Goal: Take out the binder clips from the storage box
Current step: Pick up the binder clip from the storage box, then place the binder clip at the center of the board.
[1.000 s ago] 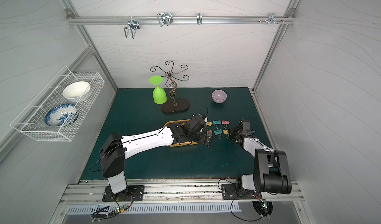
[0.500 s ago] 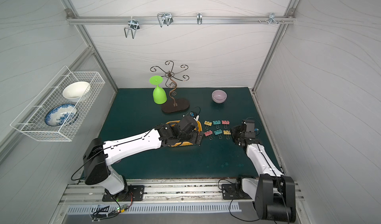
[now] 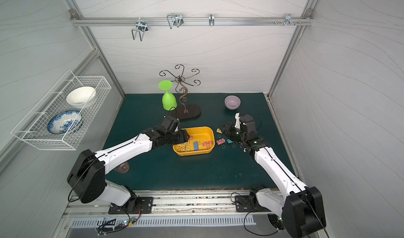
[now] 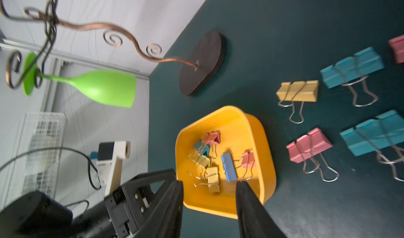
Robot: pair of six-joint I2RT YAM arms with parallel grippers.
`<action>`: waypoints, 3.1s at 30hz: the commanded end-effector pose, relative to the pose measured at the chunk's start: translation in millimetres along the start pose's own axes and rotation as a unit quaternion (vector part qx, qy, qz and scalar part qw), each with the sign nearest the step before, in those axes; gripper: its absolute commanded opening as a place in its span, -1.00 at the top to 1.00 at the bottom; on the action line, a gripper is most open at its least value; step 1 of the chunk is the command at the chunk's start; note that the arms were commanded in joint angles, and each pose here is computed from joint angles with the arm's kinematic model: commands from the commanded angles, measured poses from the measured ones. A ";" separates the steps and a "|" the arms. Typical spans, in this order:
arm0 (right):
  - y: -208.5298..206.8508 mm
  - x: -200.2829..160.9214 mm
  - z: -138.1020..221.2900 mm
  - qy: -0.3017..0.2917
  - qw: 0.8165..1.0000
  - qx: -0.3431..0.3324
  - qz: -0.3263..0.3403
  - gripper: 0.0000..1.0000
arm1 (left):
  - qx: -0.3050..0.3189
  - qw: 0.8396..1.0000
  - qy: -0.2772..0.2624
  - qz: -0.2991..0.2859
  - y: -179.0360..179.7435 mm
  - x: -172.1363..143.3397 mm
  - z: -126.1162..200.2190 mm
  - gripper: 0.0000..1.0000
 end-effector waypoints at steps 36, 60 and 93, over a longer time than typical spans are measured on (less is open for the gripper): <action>24.3 -83.9 -62.2 0.072 0.975 -0.053 0.204 0.20 | 0.022 0.964 0.026 0.265 14.3 29.1 -71.4 0.48; 15.1 -79.6 -53.7 0.052 0.978 -0.083 0.184 0.06 | -0.074 0.963 0.006 0.258 -12.8 44.4 -50.0 1.00; 62.1 -115.2 -81.8 0.153 0.965 -0.029 0.211 -0.58 | -0.020 0.919 -0.157 0.362 112.3 50.6 82.7 1.00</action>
Point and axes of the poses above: each gripper's point midway between its finger pads, its own z axis back along the fingers, its own y axis along the line the jaws close on, x = y × z, the point moved 5 cm from there along z, back along the fingers, and after that the axes turned 8 degrees about -z, right-handed, at the moved point
